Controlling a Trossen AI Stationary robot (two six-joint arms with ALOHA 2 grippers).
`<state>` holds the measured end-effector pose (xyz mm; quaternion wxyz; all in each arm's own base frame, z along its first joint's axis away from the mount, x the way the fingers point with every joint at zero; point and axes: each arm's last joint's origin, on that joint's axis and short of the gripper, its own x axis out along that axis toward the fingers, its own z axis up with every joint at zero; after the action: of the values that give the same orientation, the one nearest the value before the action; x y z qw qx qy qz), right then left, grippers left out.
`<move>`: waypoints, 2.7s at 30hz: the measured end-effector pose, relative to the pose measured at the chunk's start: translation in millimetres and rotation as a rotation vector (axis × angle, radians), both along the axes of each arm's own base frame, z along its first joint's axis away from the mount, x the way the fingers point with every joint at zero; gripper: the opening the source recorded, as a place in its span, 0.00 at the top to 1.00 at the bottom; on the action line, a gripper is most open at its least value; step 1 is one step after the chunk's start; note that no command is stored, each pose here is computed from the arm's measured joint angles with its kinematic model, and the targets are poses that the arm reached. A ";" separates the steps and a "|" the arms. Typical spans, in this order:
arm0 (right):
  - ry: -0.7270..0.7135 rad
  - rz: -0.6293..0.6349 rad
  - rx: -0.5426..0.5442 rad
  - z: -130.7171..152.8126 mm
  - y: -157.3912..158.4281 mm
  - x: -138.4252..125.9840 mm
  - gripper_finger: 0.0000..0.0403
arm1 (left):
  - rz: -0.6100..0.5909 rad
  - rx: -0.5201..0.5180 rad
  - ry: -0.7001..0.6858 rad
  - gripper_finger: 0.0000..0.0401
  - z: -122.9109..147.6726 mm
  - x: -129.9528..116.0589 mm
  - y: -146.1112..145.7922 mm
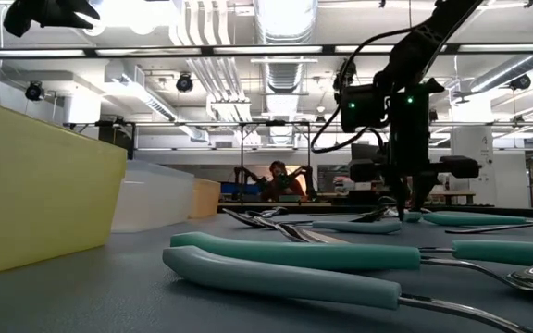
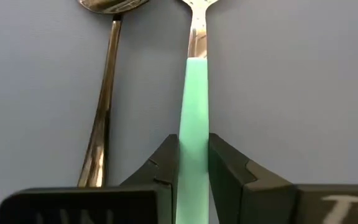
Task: Sort silverware by color (type)
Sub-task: Put the light green spoon into the transparent bin, then put the light blue spoon into the orange bin
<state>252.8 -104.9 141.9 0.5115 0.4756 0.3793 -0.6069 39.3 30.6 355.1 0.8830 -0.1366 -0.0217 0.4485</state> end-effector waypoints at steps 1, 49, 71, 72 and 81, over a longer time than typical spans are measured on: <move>-0.005 0.003 -0.002 2.7 1.1 -0.9 0.88 | -0.010 -0.001 0.000 0.71 0.0 0.2 -0.2; -0.820 1.311 -0.731 81.6 115.6 239.1 0.88 | -0.260 -0.218 -0.298 0.71 6.6 11.6 -3.8; -0.287 1.322 -0.358 81.7 106.3 264.8 0.55 | -0.422 -0.197 -0.131 0.71 -1.8 12.3 -8.4; -0.231 1.298 -0.351 86.6 105.5 259.1 0.55 | -0.443 -0.206 -0.107 0.71 -3.6 13.6 -8.7; 0.028 1.160 -0.241 120.2 101.5 208.8 0.58 | -0.580 -0.301 0.166 0.71 -28.4 45.3 -2.4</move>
<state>461.6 -3.4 262.1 0.8052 0.1210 0.5122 -0.2733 84.6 28.2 326.7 0.9426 -0.2289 0.1563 0.1863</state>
